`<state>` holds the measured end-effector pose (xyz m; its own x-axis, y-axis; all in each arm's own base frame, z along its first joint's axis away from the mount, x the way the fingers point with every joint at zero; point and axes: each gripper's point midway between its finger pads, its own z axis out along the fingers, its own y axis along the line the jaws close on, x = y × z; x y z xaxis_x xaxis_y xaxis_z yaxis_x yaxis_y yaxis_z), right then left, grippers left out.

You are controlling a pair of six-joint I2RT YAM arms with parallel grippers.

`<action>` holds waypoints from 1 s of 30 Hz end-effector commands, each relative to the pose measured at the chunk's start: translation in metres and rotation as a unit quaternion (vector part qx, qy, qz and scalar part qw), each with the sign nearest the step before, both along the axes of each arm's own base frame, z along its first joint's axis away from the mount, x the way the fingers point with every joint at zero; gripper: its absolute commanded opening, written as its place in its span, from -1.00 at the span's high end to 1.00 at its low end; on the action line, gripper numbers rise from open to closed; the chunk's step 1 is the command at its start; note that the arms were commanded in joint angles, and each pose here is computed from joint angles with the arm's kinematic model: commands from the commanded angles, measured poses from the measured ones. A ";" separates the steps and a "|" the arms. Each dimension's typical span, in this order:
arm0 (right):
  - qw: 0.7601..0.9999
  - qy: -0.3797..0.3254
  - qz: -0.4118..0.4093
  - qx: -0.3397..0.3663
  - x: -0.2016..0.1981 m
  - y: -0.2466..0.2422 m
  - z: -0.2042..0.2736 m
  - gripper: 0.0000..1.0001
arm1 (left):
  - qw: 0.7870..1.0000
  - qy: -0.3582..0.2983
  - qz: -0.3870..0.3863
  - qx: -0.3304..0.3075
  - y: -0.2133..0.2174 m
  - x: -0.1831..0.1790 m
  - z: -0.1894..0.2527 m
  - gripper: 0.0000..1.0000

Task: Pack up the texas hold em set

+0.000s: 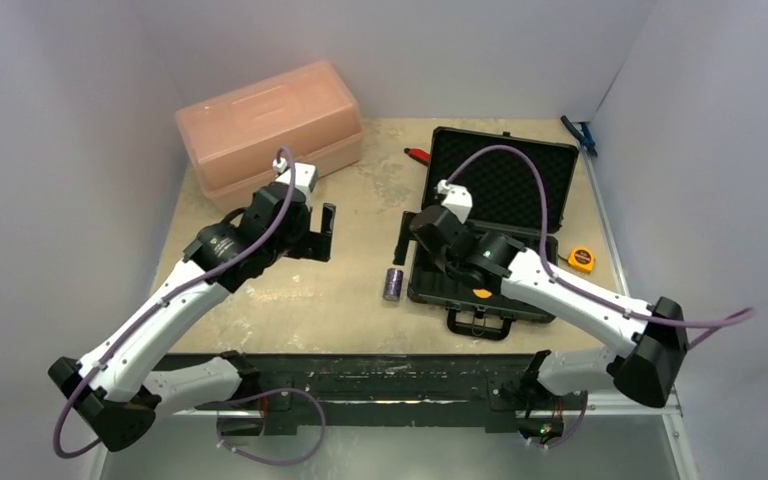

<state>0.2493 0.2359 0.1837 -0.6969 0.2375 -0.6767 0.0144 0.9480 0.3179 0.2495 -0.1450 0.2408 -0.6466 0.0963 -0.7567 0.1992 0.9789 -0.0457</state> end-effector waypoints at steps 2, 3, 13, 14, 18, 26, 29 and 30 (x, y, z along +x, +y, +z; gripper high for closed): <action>1.000 -0.005 -0.003 0.013 -0.004 0.041 0.016 -0.98 | 0.997 -0.039 0.011 0.063 0.036 -0.006 0.007 -1.00; 1.000 -0.001 0.000 0.011 -0.006 0.049 0.016 -0.98 | 0.997 -0.040 0.016 0.066 0.039 -0.006 0.004 -1.00; 0.999 0.036 0.013 -0.017 -0.011 0.109 -0.014 -0.98 | 0.994 -0.057 0.038 0.091 0.061 -0.012 -0.001 -1.00; 0.999 0.040 0.014 -0.022 -0.010 0.113 -0.019 -0.98 | 0.993 -0.060 0.043 0.093 0.063 -0.012 0.001 -1.00; 0.998 0.049 0.010 -0.036 -0.004 0.127 -0.029 -0.98 | 0.988 -0.082 0.078 0.109 0.081 -0.014 0.009 -1.00; 0.998 0.052 0.008 -0.043 0.005 0.145 -0.044 -0.98 | 0.982 -0.103 0.109 0.114 0.094 -0.014 0.017 -1.00; 0.997 0.054 0.008 -0.047 0.007 0.147 -0.048 -0.98 | 0.981 -0.110 0.114 0.109 0.096 -0.014 0.020 -1.00; 0.997 0.055 0.008 -0.048 0.007 0.148 -0.049 -0.98 | 0.981 -0.112 0.116 0.107 0.096 -0.014 0.021 -1.00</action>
